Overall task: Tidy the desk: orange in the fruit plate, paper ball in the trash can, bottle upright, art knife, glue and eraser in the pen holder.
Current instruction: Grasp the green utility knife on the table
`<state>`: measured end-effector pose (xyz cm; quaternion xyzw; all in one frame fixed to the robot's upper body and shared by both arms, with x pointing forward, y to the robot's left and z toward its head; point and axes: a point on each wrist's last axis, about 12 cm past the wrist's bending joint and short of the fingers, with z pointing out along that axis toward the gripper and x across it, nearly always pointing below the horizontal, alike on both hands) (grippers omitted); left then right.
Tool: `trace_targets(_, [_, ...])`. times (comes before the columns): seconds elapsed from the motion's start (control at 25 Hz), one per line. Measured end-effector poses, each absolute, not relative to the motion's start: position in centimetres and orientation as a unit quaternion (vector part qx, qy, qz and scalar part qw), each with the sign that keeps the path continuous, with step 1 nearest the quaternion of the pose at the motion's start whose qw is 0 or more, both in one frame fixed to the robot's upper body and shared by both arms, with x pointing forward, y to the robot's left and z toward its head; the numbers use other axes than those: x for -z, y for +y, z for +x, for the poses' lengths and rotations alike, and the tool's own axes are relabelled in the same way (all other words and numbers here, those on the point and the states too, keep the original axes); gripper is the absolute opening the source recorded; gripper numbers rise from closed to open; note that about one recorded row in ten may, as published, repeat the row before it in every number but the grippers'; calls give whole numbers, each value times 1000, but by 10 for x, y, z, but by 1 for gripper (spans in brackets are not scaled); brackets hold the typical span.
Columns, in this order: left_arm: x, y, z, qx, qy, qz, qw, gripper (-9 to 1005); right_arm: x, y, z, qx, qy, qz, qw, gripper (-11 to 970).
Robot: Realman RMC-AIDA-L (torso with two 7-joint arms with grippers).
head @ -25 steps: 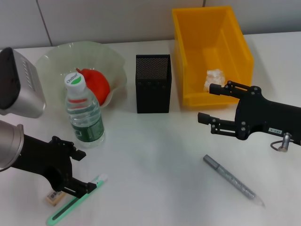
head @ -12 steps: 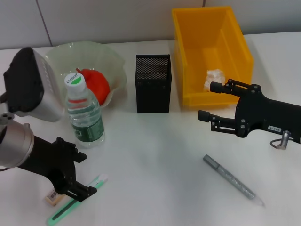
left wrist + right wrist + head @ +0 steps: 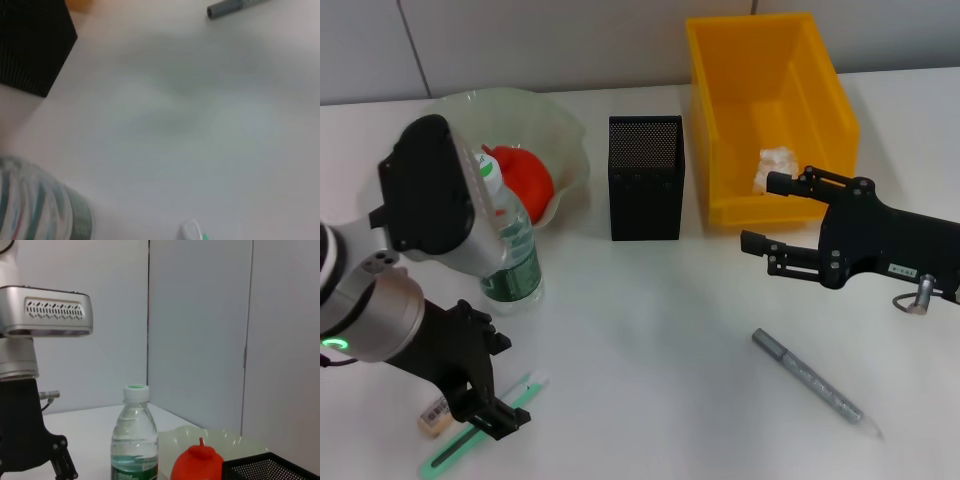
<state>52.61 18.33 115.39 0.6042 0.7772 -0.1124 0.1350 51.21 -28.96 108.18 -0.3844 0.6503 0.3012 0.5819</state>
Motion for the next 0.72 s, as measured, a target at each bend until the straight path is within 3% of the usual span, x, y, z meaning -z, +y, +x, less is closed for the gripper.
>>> trace_targets(0.72, [-1159, 157, 523, 55, 769, 628, 108, 860, -1083, -294, 512, -301, 650, -377, 588, 766])
